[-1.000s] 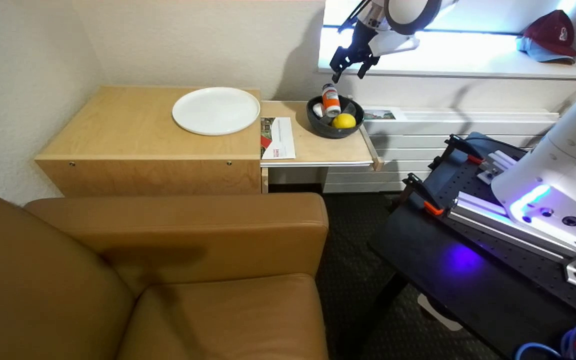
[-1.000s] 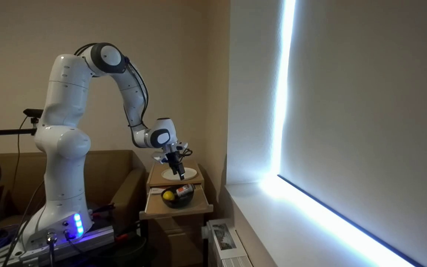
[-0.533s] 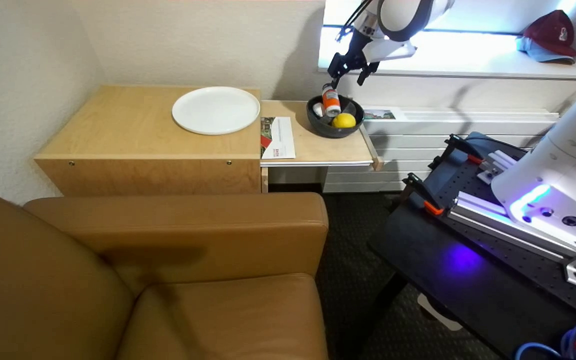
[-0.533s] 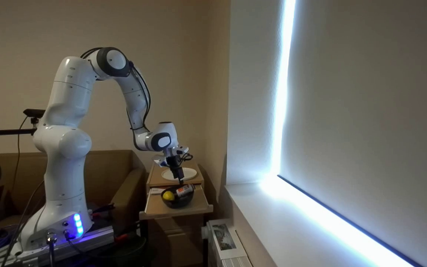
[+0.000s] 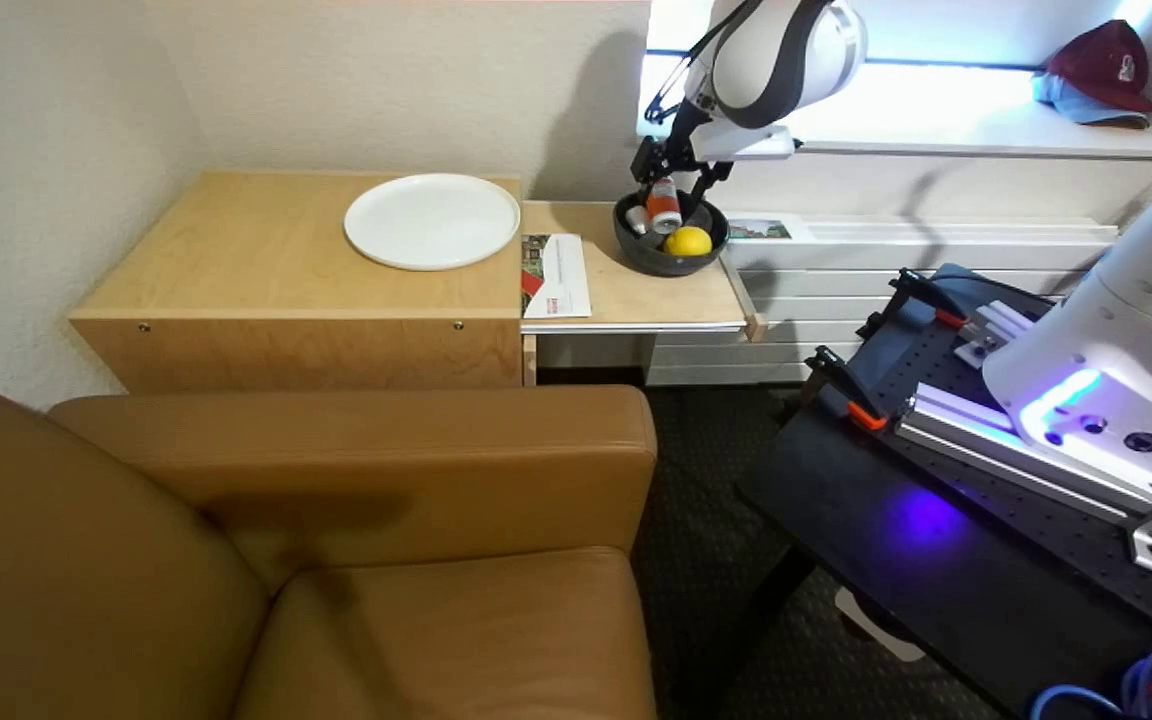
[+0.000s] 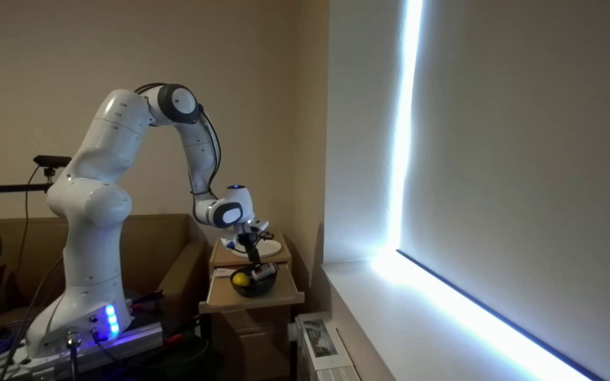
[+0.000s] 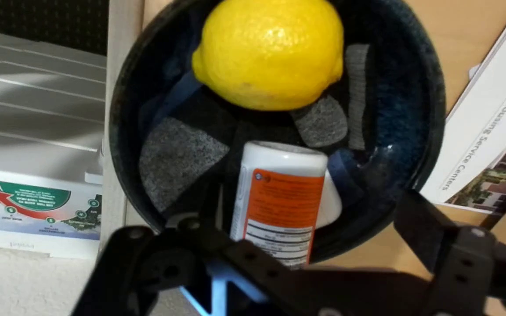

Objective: Move the bottle from the bowl to the windowsill then put the lemon on the plate

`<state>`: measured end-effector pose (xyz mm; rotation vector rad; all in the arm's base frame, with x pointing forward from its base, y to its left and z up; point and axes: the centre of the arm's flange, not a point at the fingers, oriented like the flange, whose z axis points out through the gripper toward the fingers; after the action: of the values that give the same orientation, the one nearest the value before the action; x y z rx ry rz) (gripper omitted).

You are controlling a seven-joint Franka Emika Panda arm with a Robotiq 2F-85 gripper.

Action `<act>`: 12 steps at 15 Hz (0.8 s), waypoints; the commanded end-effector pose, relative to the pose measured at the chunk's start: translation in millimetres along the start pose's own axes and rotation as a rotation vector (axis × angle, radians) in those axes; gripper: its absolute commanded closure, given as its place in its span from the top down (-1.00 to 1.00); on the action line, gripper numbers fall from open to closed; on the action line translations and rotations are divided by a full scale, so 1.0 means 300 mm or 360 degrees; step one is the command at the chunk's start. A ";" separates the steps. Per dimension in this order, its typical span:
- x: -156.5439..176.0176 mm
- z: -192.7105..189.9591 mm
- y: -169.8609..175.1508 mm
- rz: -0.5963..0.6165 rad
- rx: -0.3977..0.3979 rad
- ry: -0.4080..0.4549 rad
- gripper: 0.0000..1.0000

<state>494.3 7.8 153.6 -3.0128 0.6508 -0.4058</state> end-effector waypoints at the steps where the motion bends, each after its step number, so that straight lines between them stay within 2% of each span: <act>1: 0.045 0.083 0.022 0.0032 -0.0068 0.0209 1.00; 2: 0.029 0.028 0.030 0.0007 -0.0025 0.0110 1.00; 5: 0.047 0.063 0.049 0.0002 -0.0063 0.0191 1.00; 7: 0.054 0.076 0.050 0.0038 -0.0044 0.0174 1.00; 10: 0.060 0.100 0.051 0.0083 -0.0053 0.0218 1.00; 12: 0.050 0.070 0.047 0.0082 -0.0054 0.0197 1.00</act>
<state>507.3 -11.8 135.7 -3.0143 0.7490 -0.5880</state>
